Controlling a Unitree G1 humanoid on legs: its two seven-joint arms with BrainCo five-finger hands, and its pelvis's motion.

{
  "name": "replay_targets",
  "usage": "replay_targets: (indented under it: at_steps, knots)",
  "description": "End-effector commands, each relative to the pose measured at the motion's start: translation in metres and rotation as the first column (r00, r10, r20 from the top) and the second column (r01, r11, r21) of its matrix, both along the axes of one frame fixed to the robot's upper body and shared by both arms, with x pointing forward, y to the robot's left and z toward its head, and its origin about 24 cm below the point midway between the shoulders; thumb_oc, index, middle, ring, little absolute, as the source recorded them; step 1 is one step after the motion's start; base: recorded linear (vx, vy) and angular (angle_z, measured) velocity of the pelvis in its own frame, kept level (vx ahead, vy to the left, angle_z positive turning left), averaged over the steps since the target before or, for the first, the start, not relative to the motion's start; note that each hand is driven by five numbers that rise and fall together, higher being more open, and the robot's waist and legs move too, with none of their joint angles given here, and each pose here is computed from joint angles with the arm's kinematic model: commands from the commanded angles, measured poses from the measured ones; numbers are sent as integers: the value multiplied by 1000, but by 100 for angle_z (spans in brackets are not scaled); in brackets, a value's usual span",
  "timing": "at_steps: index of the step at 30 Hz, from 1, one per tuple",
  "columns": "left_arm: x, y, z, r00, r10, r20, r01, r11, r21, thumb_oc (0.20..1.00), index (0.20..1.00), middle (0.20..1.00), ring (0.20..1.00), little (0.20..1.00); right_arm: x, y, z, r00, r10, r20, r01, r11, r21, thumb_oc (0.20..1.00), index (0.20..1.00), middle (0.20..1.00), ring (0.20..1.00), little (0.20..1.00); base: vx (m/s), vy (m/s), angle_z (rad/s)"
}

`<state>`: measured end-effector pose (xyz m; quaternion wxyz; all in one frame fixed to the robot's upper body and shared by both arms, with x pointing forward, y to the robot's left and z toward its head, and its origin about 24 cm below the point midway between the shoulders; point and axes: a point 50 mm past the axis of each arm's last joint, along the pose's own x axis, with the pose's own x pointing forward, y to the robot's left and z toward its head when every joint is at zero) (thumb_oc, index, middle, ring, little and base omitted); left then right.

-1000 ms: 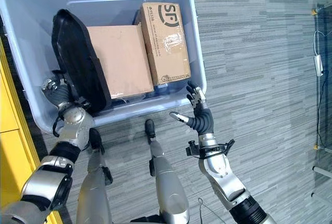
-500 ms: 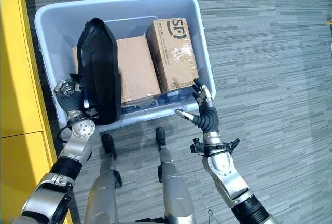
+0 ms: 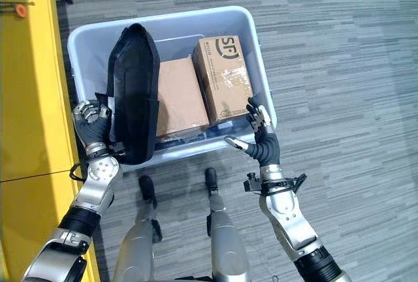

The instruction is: Move parts from the plastic box to the shelf.

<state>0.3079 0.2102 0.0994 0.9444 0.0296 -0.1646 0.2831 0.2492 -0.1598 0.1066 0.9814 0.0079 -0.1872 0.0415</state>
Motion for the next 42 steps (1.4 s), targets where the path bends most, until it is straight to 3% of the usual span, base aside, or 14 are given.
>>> replay_targets:
  at_steps: [1, 19, 29, 37, 42]
  knots:
    - [-6, 12, 24, 988, -71, 137, 66, 997, 43, 200, 200, 200, 200, 200, -3, -10, 5, 999, -30, 39, 30, 999, 18, 1000, 1000, 1000, 1000, 1000, 16, -37, 5]
    - [-62, 17, -19, 950, -311, 3, 311, 948, -62, 200, 200, 200, 200, 200, -7, -26, -4, 999, -22, -24, 20, 997, -72, 1000, 1000, 1000, 1000, 1000, -9, -78, 18]
    - [-73, 10, -39, 928, -368, -61, 357, 924, -134, 200, 200, 200, 200, 200, -1, -32, 1, 999, -41, 14, 43, 978, -204, 1000, 1000, 1000, 1000, 1000, -97, -196, 56]
    - [-79, 5, -42, 913, -402, -73, 388, 908, -157, 200, 200, 200, 200, 200, -14, -42, -17, 994, -75, -77, 62, 985, -159, 1000, 1000, 1000, 1000, 1000, -28, 48, 129]
    - [-82, 12, -38, 919, -386, -82, 376, 919, -116, 200, 200, 200, 200, 200, -15, -39, -26, 990, -75, -121, 57, 987, -149, 1000, 1000, 1000, 1000, 1000, 53, 248, 3]
